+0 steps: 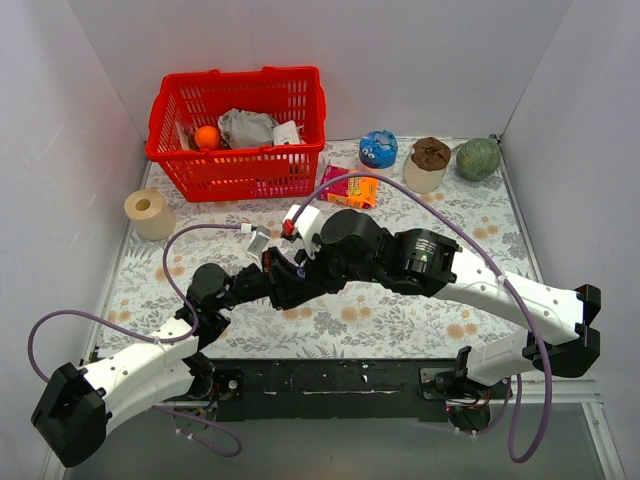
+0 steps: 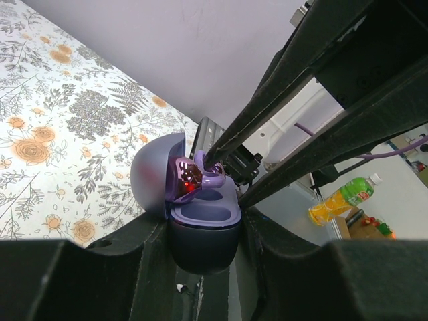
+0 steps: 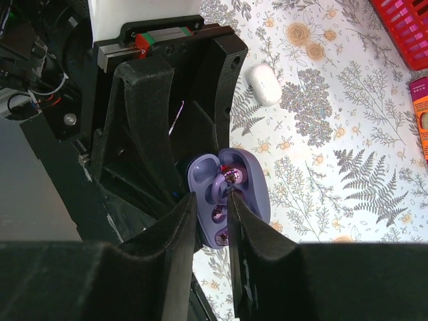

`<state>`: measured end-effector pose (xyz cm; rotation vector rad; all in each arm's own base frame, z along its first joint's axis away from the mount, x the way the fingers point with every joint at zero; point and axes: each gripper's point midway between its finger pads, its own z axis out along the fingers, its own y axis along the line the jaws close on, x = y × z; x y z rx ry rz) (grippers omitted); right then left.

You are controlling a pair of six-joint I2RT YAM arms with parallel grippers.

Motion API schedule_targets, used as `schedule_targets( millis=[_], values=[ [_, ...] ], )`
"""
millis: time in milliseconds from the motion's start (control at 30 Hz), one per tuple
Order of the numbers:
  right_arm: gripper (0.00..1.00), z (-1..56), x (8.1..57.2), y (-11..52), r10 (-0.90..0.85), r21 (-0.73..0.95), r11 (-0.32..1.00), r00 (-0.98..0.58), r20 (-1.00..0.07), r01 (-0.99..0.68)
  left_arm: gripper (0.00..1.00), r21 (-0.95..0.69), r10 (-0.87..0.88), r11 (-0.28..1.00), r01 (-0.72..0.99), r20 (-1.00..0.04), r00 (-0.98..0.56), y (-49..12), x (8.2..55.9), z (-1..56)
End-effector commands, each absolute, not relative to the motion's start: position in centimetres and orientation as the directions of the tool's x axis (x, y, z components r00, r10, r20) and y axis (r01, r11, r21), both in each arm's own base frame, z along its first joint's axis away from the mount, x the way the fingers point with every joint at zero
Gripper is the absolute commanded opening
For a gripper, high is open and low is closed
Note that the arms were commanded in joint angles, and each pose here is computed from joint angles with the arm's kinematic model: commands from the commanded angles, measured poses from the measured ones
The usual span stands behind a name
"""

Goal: Insert the wireless bluetooth earbuds into the charging case
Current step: Adjust the earbud with the charging case.

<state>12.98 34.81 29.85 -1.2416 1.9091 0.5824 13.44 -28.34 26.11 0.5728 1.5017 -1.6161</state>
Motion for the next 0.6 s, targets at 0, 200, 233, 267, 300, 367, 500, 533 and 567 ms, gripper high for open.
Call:
schedule_targets(
  millis=[0, 200, 233, 267, 300, 367, 500, 533, 567],
  values=[
    [0.31, 29.77, 13.66, 34.88, -0.545, -0.055, 0.45, -0.225, -0.808, -0.892, 0.0, -0.519, -0.3, 0.034, 0.854, -0.821, -0.486, -28.03, 12.99, 28.54],
    [0.29, 29.44, 13.99, 34.47, -0.551, -0.068, 0.47, -0.232, -0.801, -0.88, 0.0, -0.509, -0.307, 0.03, 0.861, -0.824, -0.476, -27.83, 12.8, 28.54],
    [0.29, 29.38, 14.01, 34.45, -0.552, -0.07, 0.47, -0.232, -0.801, -0.88, 0.0, -0.503, -0.31, 0.029, 0.864, -0.826, -0.471, -27.79, 12.75, 28.68],
    [0.29, 29.38, 13.94, 34.48, -0.554, -0.07, 0.467, -0.23, -0.8, -0.881, 0.0, -0.503, -0.31, 0.029, 0.864, -0.826, -0.471, -27.78, 12.74, 28.72],
    [0.29, 29.52, 13.93, 34.54, -0.55, -0.066, 0.466, -0.23, -0.803, -0.882, 0.0, -0.5, -0.311, 0.027, 0.866, -0.827, -0.468, -27.75, 12.68, 28.79],
    [0.27, 29.48, 13.91, 34.56, -0.55, -0.065, 0.465, -0.23, -0.803, -0.883, 0.0, -0.501, -0.311, 0.029, 0.865, -0.827, -0.469, -27.73, 12.69, 28.78],
    [0.19, 29.79, 13.71, 34.61, -0.543, -0.058, 0.456, -0.226, -0.809, -0.888, 0.0, -0.505, -0.311, 0.036, 0.862, -0.826, -0.471, -27.73, 12.82, 28.64],
    [0.17, 29.93, 13.67, 34.64, -0.539, -0.055, 0.454, -0.225, -0.811, -0.889, 0.0, -0.506, -0.31, 0.037, 0.862, -0.826, -0.471, -27.73, 12.82, 28.54],
    [0.13, 30.09, 13.48, 34.76, -0.536, -0.047, 0.446, -0.224, -0.814, -0.894, 0.0, -0.506, -0.311, 0.038, 0.862, -0.825, -0.471, -27.75, 12.83, 28.55]
  ],
)
